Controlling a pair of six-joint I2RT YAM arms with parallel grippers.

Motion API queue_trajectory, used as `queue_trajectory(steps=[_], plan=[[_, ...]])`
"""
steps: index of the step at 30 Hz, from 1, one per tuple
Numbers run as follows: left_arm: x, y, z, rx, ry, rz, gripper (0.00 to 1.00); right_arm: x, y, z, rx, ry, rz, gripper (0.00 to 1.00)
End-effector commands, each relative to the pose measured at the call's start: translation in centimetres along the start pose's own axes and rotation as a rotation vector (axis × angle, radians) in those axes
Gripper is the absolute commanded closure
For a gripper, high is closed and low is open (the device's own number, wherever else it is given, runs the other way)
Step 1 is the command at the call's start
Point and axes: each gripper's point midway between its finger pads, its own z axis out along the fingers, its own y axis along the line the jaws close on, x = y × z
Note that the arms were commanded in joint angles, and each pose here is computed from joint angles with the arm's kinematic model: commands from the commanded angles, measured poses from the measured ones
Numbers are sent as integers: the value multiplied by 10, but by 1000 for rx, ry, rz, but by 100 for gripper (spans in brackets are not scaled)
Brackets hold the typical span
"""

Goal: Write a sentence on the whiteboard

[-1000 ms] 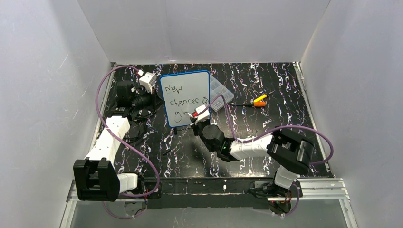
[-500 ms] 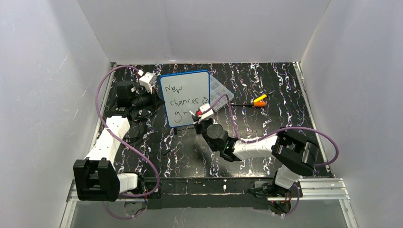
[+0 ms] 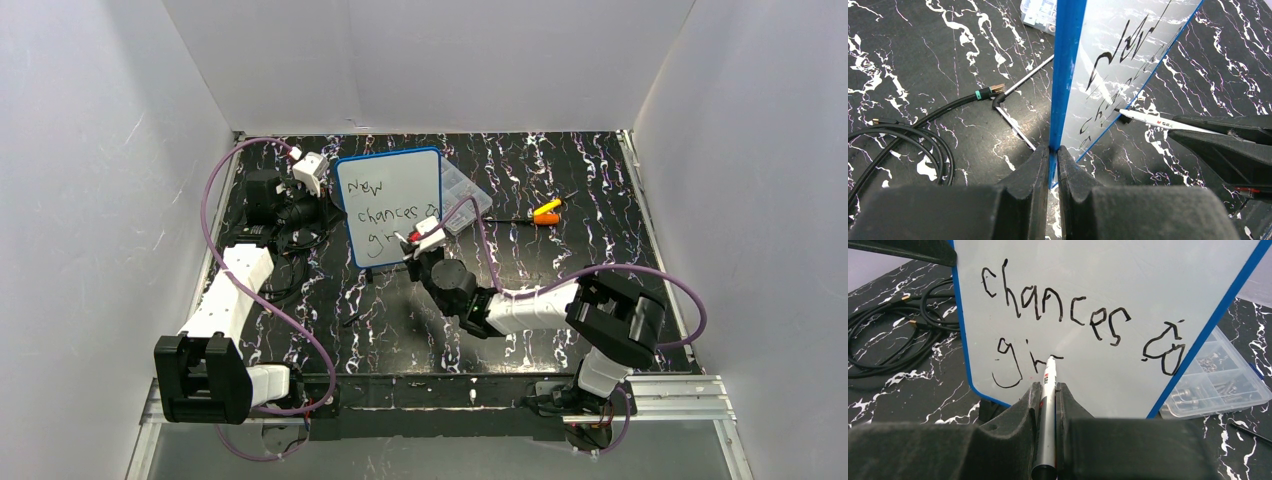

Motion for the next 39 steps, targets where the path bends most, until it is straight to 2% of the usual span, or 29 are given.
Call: queue_trajectory(steps=[1,9,14,32,39], plan=[[-5,-8,-1,36,-21,15,100,-19,3,9,2,-51,18,99],[-4,-8,-1,37,-20,13,100,8,0,1,1,23,9,99],[-4,-8,-1,36,-21,15,100,10,-7,-2,28,30,6,99],[-4,-8,-1,36,-20,15,100,-34,-16,0,75,-79,1,99],[-5,-8,-2,36,-22,16,100,-37,-11,3,56,-87,2,99]])
